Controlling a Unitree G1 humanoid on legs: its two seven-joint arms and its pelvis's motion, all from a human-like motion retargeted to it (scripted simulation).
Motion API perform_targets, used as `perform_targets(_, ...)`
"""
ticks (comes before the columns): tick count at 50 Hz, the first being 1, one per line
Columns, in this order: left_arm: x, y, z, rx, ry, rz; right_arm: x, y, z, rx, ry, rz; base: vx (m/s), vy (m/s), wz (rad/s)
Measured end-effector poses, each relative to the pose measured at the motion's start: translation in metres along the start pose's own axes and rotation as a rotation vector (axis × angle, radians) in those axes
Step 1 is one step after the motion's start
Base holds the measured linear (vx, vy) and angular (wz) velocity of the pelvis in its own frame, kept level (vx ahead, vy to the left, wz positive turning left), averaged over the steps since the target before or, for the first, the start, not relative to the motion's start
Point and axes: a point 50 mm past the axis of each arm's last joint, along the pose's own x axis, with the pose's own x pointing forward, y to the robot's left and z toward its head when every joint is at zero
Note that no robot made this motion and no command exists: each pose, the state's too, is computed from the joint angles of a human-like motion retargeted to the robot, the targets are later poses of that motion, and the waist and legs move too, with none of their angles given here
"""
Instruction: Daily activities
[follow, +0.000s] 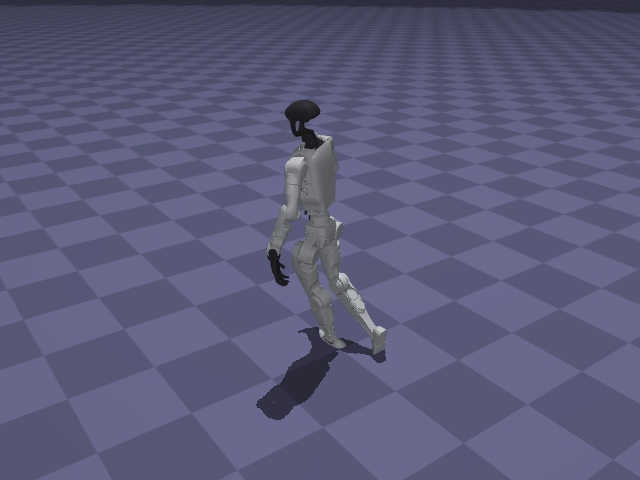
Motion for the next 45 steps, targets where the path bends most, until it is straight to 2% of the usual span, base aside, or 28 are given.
perform_targets(5, 0.004, -0.004, 0.016, 0.080, -0.025, -0.054, 0.006, 0.018, 0.024, -0.168, -0.040, 0.092, 0.00, 0.00, 0.00)
perform_targets(10, -0.002, 0.014, 0.057, 0.188, -0.151, -0.035, 0.002, 0.029, 0.055, -0.386, -0.126, 0.148, 0.00, 0.00, 0.00)
perform_targets(20, -0.083, 0.063, 0.206, 0.405, -0.726, 0.111, -0.032, 0.042, 0.139, -0.769, -0.394, 0.123, 0.00, 0.00, 0.00)
perform_targets(25, -0.144, 0.053, 0.285, 0.610, -0.999, 0.101, -0.027, 0.064, 0.175, -0.923, -0.394, 0.169, 0.00, 0.00, 0.00)
perform_targets(30, -0.197, 0.025, 0.335, 0.832, -1.175, 0.050, -0.016, 0.092, 0.200, -1.056, -0.349, 0.234, 0.00, 0.00, 0.00)
perform_targets(37, -0.238, -0.005, 0.359, 1.039, -1.289, 0.019, -0.012, 0.123, 0.218, -1.180, -0.335, 0.292, 0.00, 0.00, 0.00)
perform_targets(45, -0.249, -0.015, 0.361, 1.101, -1.318, -0.004, -0.014, 0.137, 0.225, -1.220, -0.358, 0.323, 0.00, 0.00, 0.00)
